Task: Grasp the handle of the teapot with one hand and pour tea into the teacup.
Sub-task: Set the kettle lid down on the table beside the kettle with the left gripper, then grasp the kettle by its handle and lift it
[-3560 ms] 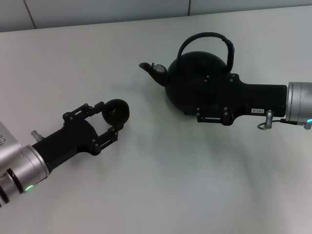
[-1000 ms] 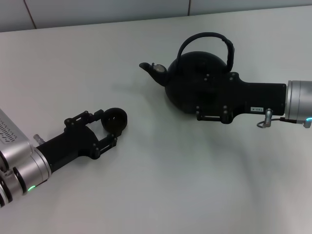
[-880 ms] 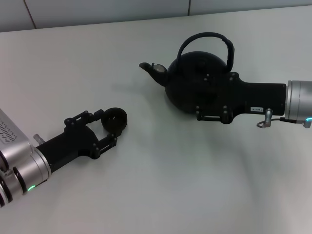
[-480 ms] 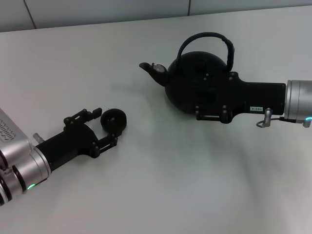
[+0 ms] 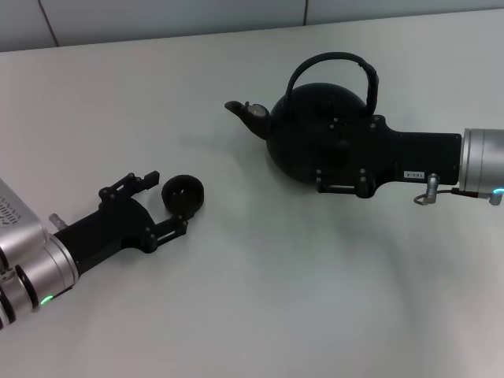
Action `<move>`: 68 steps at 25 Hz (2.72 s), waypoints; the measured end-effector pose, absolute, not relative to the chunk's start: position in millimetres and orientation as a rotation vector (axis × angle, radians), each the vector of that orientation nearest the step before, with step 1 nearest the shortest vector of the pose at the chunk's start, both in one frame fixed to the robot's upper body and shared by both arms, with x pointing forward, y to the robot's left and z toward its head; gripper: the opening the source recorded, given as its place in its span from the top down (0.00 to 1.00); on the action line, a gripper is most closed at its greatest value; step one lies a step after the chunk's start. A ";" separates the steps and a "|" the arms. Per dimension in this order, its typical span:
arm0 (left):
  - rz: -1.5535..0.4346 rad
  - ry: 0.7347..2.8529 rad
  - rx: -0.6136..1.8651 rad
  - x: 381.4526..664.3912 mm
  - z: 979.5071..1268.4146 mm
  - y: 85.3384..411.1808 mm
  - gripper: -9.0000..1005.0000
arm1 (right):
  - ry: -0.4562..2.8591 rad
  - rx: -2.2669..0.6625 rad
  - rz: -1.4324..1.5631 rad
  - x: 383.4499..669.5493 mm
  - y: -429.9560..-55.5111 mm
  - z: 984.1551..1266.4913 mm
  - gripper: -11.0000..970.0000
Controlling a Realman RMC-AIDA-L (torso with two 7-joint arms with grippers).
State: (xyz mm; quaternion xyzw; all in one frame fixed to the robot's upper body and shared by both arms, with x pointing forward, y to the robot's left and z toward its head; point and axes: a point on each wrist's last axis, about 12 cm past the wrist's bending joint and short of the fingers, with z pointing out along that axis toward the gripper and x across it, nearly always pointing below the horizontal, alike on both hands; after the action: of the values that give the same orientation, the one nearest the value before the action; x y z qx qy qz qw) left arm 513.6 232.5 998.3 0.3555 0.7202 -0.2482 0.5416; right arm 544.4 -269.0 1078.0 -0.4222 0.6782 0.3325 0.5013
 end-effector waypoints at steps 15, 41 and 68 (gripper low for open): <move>-0.678 1.671 0.815 507.2 1011.9 253.5 0.20 | 1.640 -1.019 0.805 544.7 -268.5 1077.7 0.31; -0.982 1.507 1.056 504.0 1078.3 257.6 0.20 | 1.633 -0.793 0.732 525.8 -301.4 1074.4 0.31; -0.994 1.520 1.030 501.2 1075.0 258.1 0.20 | 1.645 -0.547 0.475 535.7 -314.2 1050.3 0.34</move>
State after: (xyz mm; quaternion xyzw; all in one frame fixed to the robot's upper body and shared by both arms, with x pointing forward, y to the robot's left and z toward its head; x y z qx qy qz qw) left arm 501.2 258.1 1075.0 0.4263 0.6292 -0.4114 0.5030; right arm 535.7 -314.2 1050.3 -0.2383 0.7160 0.2068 0.6227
